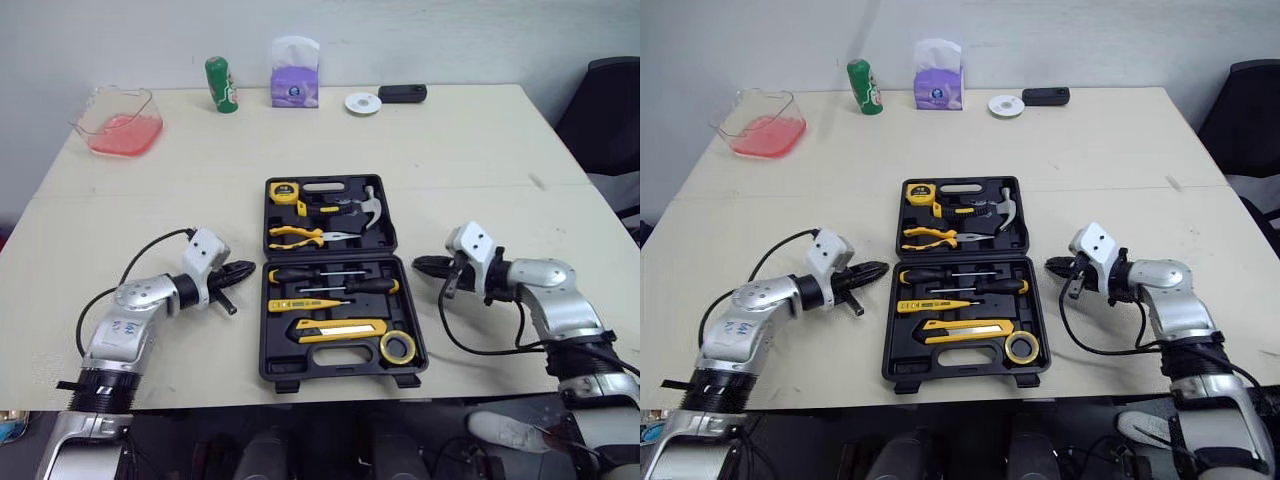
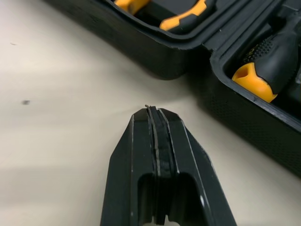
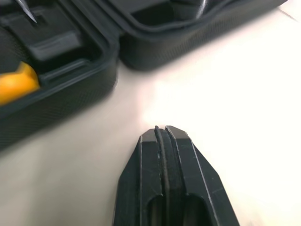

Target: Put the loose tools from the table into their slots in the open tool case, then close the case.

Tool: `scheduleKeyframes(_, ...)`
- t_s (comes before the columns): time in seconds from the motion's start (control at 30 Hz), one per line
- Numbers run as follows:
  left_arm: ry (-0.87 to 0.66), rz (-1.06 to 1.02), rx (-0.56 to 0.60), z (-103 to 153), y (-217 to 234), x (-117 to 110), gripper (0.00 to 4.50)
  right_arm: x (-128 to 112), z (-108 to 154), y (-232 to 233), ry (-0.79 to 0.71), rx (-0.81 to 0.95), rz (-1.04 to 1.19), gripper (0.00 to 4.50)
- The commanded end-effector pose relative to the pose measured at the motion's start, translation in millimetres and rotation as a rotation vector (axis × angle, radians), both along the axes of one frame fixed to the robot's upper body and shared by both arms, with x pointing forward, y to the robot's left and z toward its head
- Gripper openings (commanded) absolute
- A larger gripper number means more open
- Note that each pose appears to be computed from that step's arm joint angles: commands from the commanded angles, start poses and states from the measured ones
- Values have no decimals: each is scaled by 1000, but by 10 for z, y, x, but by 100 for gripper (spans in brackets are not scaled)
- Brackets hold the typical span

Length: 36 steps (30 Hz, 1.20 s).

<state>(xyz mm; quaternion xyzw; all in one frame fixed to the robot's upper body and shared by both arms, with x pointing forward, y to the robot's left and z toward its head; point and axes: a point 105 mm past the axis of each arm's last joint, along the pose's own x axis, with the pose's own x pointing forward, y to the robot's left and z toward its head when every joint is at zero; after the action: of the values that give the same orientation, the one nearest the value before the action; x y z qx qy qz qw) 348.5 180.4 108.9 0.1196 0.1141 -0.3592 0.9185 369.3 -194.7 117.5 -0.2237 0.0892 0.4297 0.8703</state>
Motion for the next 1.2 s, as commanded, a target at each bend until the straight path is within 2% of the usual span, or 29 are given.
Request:
scheduleKeyframes(0.03, -46, -37, -1, 73, -131, 69, 5, 60, 52, 114, -50, -11, 40, 0)
scheduleKeyframes(0.2, -68, -81, -25, 117, -321, 156, 5, 105, 75, 336, -77, 6, 93, 0)
scheduleKeyframes(0.37, -65, -227, -51, 198, -521, 8, 5, -8, 116, 463, -37, 29, 164, 0)
scheduleKeyframes(0.6, -52, -294, -31, 160, -509, -215, 5, -339, 91, 471, 50, 25, 236, 0)
scheduleKeyframes(0.8, -32, -261, -22, 110, -440, -359, 5, -618, 24, 408, 115, 8, 224, 0)
scheduleKeyframes(0.93, -10, -237, -8, 72, -357, -439, 5, -612, 30, 314, 58, 12, 174, 0)
scheduleKeyframes(1.2, -4, -203, 4, 52, -250, -471, 5, -620, -39, 161, 81, -13, 141, 0)
